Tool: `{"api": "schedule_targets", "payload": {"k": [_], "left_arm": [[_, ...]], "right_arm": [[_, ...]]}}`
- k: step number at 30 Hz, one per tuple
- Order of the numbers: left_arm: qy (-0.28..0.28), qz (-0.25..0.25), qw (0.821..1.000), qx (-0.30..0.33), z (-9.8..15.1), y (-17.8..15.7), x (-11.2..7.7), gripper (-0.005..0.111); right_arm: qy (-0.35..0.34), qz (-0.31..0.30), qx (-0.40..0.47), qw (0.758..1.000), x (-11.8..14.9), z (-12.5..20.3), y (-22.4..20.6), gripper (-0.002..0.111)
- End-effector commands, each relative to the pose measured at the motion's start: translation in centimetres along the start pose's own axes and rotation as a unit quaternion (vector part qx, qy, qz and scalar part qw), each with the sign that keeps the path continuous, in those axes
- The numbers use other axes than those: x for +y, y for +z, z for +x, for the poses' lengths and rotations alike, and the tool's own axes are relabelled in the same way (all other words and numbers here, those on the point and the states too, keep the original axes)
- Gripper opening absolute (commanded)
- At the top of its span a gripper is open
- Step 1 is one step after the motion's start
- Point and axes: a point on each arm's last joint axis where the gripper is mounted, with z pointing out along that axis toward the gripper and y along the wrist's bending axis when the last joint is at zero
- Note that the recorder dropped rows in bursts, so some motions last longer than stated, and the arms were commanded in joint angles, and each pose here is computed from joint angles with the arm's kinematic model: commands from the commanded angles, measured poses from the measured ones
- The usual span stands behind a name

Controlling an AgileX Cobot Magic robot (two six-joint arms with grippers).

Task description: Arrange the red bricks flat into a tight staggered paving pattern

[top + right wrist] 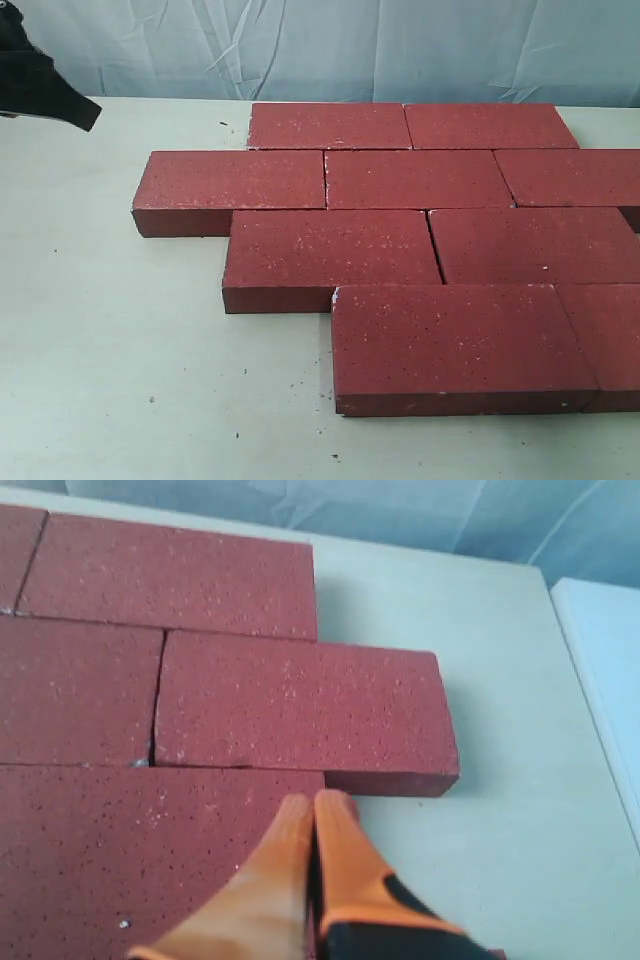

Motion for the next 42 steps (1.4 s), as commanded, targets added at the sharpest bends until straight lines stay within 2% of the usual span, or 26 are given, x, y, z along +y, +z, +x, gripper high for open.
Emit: {"api": "schedule_targets", "payload": {"k": [1,12,21,27,42], "left_arm": [[-0.016,0.004,0.999,-0.033,1.1,-1.7,-0.1,0.000],[-0.042,0.019,0.994,-0.095,5.1,-3.9,-0.9,0.000],[-0.079,0.040,0.982,-0.168,8.0,-6.8,-1.4,0.000],[-0.111,0.061,0.969,-0.215,8.5,-8.7,-1.5,0.000],[-0.101,0.051,0.968,-0.225,8.5,-9.0,-1.4,0.000]], "right_arm": [[0.007,0.006,-0.072,0.997,0.1,1.2,-2.2,-0.001],[0.008,0.013,-0.170,0.985,0.5,4.4,-5.5,-0.001],[0.014,0.017,-0.205,0.979,0.4,4.7,-7.4,-0.001],[0.014,0.017,-0.206,0.978,0.4,4.7,-7.5,-0.001],[0.014,0.017,-0.206,0.978,0.4,4.7,-7.5,-0.001]]}}
